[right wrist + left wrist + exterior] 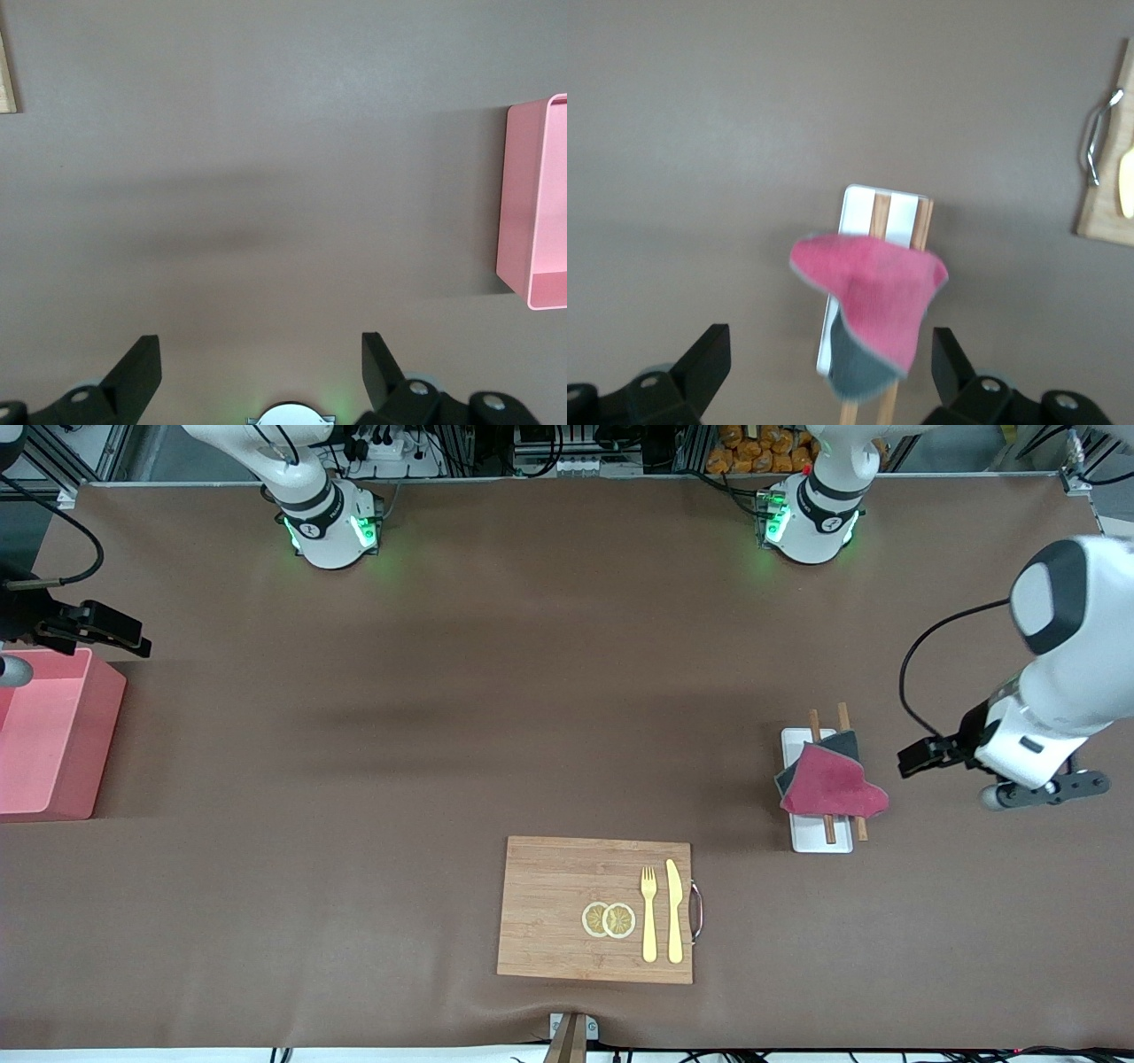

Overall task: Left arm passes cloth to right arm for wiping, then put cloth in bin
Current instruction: 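Reach the left gripper down and grasp the pink cloth on the tray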

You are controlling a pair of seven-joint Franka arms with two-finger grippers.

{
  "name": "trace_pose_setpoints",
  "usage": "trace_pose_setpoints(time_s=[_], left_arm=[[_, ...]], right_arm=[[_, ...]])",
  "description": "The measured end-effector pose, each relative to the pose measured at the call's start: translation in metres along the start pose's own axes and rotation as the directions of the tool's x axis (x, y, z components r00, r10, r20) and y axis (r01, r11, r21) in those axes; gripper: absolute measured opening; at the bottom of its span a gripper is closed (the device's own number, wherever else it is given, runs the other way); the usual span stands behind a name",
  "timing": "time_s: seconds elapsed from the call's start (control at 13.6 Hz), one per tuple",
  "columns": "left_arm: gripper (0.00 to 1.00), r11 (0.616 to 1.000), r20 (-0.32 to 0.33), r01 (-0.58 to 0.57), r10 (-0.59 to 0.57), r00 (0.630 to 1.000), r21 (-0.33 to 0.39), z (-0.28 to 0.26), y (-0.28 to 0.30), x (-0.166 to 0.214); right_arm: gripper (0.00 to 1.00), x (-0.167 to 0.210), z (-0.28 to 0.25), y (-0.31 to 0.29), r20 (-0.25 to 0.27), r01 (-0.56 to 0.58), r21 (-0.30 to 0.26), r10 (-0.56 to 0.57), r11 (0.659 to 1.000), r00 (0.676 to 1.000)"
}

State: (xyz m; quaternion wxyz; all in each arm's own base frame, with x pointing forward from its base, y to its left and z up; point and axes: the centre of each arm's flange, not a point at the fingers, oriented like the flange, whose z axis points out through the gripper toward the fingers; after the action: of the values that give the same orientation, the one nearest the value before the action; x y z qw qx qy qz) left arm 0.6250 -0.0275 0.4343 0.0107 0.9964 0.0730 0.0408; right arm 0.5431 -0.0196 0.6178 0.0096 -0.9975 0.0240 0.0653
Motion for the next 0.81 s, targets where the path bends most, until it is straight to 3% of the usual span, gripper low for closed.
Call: trace_pose_setpoints(time_s=[0.15, 0.44, 0.81], left_arm=[[1.0, 1.0, -0.019, -0.001, 0.001, 1.0, -0.008, 0.039, -0.001, -0.007], [1.0, 1.0, 0.034, -0.005, 0.005, 0.999, -0.005, 0.083, 0.001, -0.015], [0.84, 1.0, 0.085, -0.008, 0.008, 0.996, -0.003, 0.113, 0.004, -0.021]], right_arm=[[1.0, 0.0, 0.0, 0.0, 0.002, 0.0, 0.0, 0.0, 1.0, 1.0], [1.0, 0.0, 0.0, 0.001, 0.005, -0.002, 0.0, 0.002, 1.0, 1.0], [1.0, -0.001, 0.0, 0.001, 0.003, -0.003, 0.0, 0.003, 1.0, 1.0]])
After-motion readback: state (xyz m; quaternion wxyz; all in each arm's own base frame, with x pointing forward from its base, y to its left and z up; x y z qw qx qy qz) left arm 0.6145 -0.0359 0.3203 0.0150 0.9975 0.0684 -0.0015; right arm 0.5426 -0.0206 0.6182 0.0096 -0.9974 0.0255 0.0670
